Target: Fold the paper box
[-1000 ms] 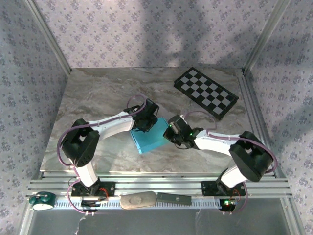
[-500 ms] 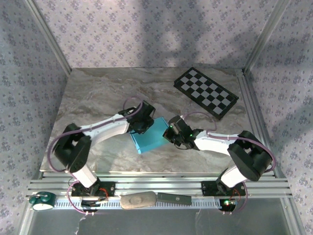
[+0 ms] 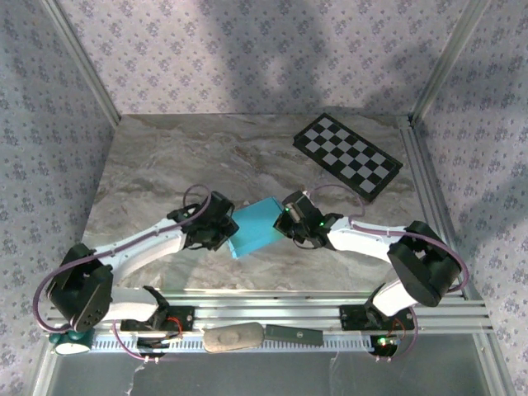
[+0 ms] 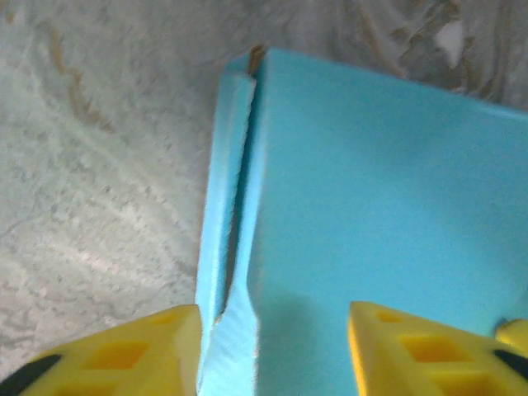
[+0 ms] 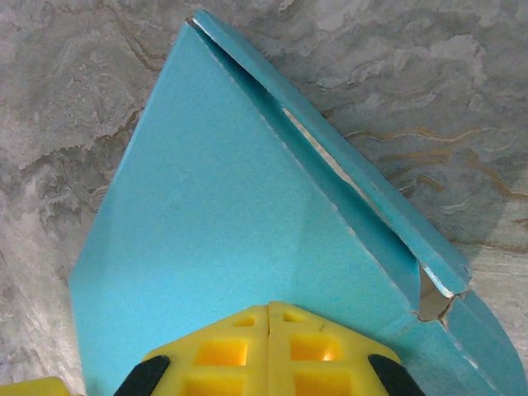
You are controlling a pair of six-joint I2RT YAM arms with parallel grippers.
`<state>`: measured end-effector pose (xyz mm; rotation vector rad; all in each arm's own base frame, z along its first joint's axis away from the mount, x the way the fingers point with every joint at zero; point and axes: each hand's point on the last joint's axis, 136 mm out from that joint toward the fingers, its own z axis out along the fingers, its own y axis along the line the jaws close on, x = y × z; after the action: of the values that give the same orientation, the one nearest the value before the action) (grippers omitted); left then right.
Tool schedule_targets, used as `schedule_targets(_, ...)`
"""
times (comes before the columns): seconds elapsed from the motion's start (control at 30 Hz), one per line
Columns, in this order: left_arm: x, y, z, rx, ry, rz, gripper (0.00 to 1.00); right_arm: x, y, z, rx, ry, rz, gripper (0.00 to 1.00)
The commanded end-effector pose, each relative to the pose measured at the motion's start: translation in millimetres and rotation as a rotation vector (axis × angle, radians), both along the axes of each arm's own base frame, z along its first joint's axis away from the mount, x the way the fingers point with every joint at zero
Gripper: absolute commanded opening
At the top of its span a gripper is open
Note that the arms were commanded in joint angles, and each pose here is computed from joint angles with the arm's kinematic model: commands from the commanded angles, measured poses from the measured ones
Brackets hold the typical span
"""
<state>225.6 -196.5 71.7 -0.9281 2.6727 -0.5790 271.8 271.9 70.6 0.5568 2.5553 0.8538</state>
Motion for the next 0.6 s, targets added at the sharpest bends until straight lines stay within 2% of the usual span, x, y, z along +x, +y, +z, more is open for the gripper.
schedule_targets(0.0,-4,-11,6,-0.117,-0.015,0.014,0.54,2,-1,3,-0.039,-0.009,0.004,0.03)
schedule_targets(0.37,-10,-29,-6,-0.193,0.035,0.021,0.49,2,-1,4,-0.043,-0.016,0.005,0.03)
schedule_targets(0.57,-10,-27,-7,-0.179,0.026,0.028,0.39,3,0,4,-0.041,-0.017,0.007,0.03)
